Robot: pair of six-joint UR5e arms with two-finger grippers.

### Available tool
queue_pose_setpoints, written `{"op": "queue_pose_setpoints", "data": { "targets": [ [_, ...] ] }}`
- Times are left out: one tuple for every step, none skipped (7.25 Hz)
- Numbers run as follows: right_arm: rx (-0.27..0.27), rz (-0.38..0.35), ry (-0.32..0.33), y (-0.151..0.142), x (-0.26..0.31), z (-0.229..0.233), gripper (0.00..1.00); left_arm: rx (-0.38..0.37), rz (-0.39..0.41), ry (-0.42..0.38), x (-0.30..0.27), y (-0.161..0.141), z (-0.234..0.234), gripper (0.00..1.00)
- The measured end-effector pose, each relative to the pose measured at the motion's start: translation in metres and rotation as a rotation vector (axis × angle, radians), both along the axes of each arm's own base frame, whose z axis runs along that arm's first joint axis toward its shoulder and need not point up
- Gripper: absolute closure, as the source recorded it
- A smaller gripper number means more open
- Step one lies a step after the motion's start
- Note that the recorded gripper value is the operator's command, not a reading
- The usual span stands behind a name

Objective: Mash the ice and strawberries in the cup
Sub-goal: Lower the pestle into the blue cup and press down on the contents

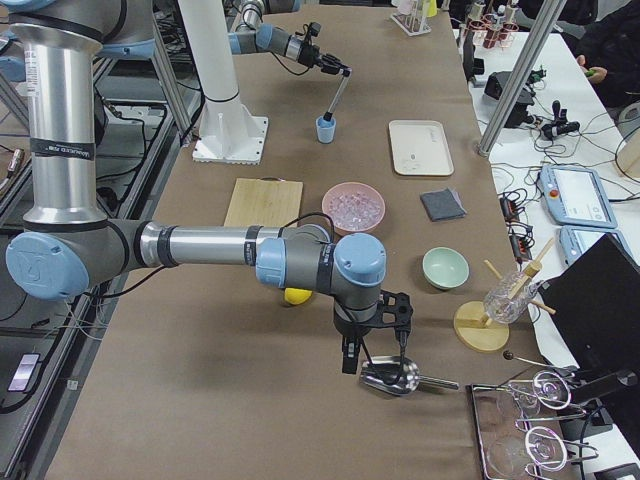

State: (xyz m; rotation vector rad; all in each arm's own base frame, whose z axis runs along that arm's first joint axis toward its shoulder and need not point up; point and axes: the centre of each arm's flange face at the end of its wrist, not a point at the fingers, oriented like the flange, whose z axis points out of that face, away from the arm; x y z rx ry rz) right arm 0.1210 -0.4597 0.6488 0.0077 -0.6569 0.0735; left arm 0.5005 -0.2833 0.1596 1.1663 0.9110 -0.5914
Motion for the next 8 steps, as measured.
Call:
{"op": "queue_pose_setpoints", "data": {
  "targets": [
    [-0.001,0.0,-0.001,0.0,0.0,0.001,0.0,0.0,0.0,-0.011,0.007,0.003,0.004,1.0],
    [-0.002,0.0,-0.001,0.0,0.0,0.001,0.0,-0.001,-0.001,-0.022,0.013,0.003,0.01,1.0],
    [-0.004,0.0,-0.002,0.001,0.0,0.003,0.0,-0.001,-0.002,-0.027,0.02,0.002,0.016,1.0],
    [-0.007,0.0,-0.002,0.001,0.0,0.004,0.0,-0.002,-0.003,-0.03,0.027,0.002,0.021,1.0],
    [-0.008,-0.001,-0.003,0.002,0.0,0.005,0.0,-0.001,-0.003,-0.029,0.031,0.001,0.023,1.0],
    [-0.008,-0.001,-0.003,0.002,0.0,0.006,0.0,0.001,-0.002,-0.012,0.029,0.002,0.018,1.0],
    [-0.007,-0.001,-0.003,0.002,0.0,0.006,0.0,0.005,-0.003,0.011,0.025,0.001,0.007,1.0],
    [-0.007,-0.001,-0.003,0.002,0.0,0.006,0.0,0.01,-0.007,0.034,0.016,-0.001,-0.004,1.0]
  ]
}}
